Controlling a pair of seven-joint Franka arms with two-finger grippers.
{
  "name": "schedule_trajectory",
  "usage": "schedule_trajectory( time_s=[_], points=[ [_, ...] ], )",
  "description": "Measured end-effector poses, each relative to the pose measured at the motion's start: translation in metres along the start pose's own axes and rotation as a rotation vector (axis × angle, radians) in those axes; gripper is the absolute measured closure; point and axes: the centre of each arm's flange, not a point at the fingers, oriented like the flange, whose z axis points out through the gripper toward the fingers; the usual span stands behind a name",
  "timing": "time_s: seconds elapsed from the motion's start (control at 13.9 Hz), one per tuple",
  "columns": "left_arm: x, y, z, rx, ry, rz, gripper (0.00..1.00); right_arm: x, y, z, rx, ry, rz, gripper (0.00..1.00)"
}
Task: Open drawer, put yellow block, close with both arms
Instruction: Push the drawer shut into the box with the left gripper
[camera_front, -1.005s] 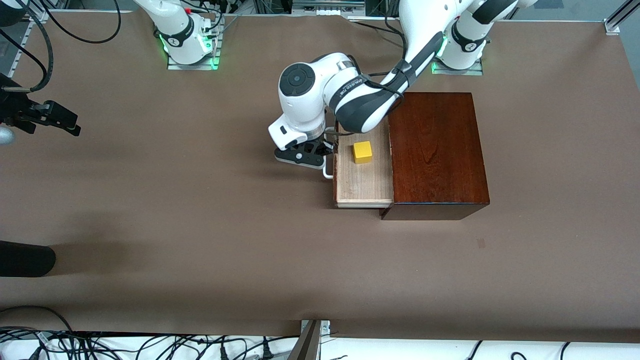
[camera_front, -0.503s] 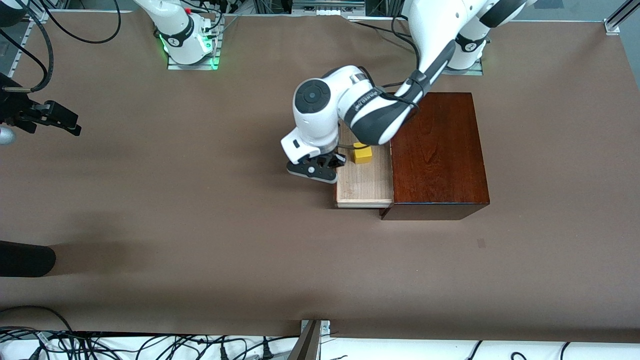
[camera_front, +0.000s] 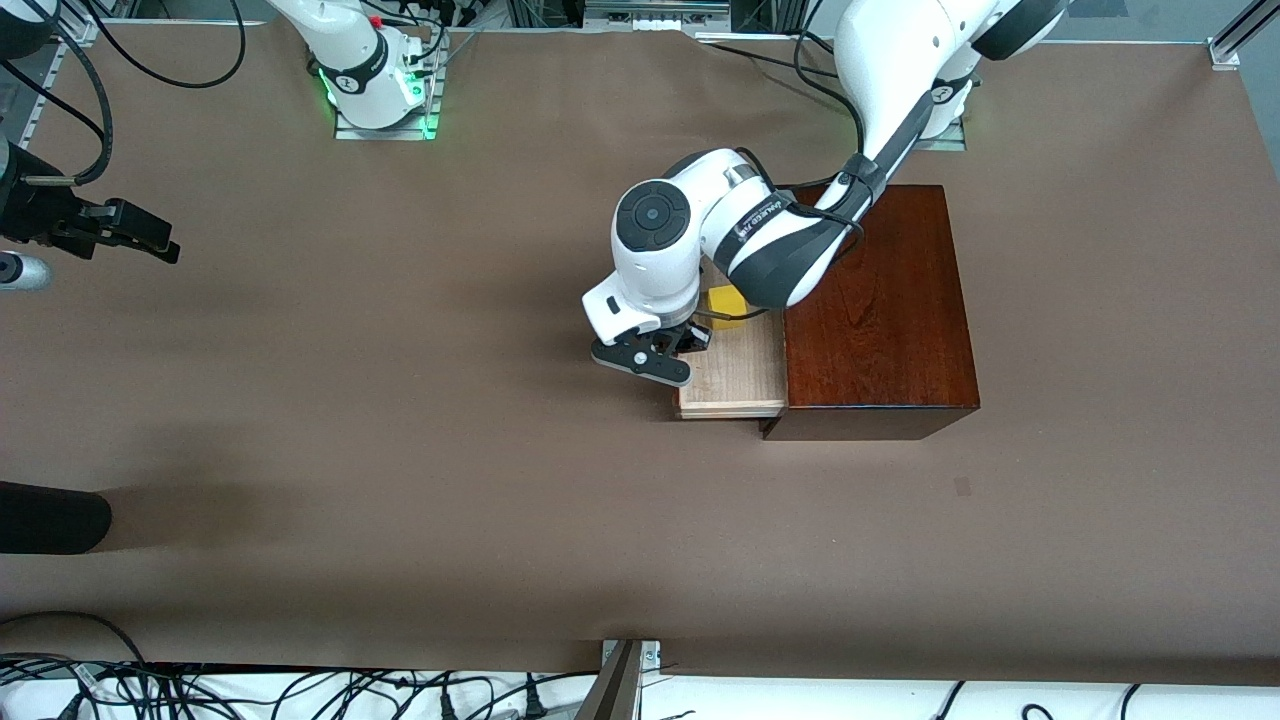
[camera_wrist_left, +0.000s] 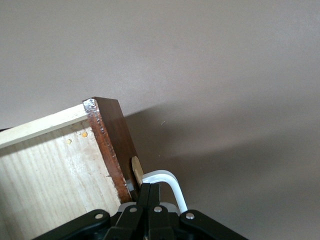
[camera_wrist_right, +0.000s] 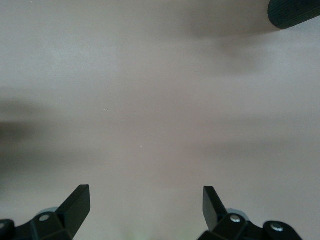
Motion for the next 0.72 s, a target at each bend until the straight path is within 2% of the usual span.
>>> schedule_trajectory(
  time_s=[0.36,0.72],
  points=[
    [0.004,-0.019,-0.016,-0.024,-0.03,0.1,0.99,0.0,0.0,0.0,0.0,0.0,0.003,0.0],
    [0.003,-0.026,-0.027,-0.026,-0.044,0.148,0.99,0.0,0.0,0.0,0.0,0.001,0.004,0.0]
  ],
)
